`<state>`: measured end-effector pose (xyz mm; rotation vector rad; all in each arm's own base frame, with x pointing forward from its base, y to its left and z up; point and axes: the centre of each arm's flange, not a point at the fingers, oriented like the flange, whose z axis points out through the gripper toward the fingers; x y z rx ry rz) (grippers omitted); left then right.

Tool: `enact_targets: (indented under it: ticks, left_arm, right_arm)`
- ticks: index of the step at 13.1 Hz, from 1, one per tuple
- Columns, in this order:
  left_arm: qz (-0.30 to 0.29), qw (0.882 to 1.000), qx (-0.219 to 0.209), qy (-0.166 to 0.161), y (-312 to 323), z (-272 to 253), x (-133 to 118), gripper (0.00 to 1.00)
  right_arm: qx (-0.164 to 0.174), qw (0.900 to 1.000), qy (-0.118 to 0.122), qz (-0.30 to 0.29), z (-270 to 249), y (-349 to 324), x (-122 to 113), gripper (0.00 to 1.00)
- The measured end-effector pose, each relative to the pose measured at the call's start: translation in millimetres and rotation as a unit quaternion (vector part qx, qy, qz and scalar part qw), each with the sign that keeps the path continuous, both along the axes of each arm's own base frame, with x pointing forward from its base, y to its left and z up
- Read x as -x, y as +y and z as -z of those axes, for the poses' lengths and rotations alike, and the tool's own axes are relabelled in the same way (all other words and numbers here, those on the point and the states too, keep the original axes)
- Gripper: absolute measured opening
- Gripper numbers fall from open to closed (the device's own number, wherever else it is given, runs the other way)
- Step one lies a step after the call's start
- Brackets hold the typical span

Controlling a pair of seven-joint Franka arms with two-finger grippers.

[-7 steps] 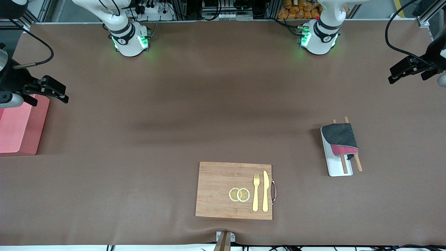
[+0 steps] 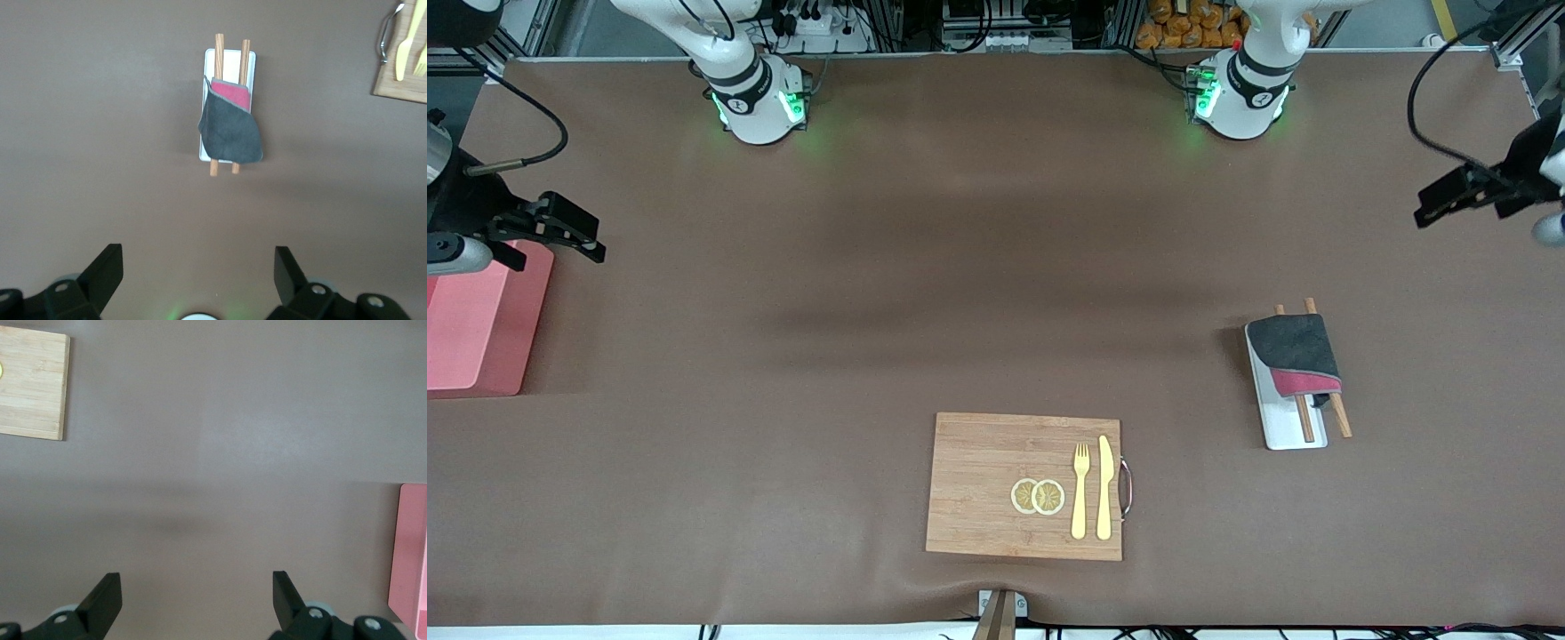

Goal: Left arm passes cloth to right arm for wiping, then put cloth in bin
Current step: 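Reach the left gripper down to the grey cloth on the white tray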

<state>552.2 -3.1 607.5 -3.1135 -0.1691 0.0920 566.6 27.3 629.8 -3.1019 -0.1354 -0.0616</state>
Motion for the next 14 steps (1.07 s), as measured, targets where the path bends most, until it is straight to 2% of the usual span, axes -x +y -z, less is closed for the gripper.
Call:
enact_targets:
  ticks: [3,5,8,14]
  left_arm:
    - [-0.010,1.000,0.004,0.009,15,83,-41,1.00]
    - [-0.015,1.000,0.007,0.021,16,132,-57,1.00]
    - [-0.048,0.998,0.005,0.043,0,175,-65,1.00]
    - [-0.057,0.995,0.003,0.077,-5,228,-72,0.98]
  right_arm:
    - [0.000,1.000,0.000,0.000,0,0,0,1.00]
    - [0.000,1.000,0.001,0.000,1,0,0,1.00]
    - [0.000,1.000,0.002,0.000,1,0,0,1.00]
    - [0.000,1.000,0.005,0.001,4,-1,0,1.00]
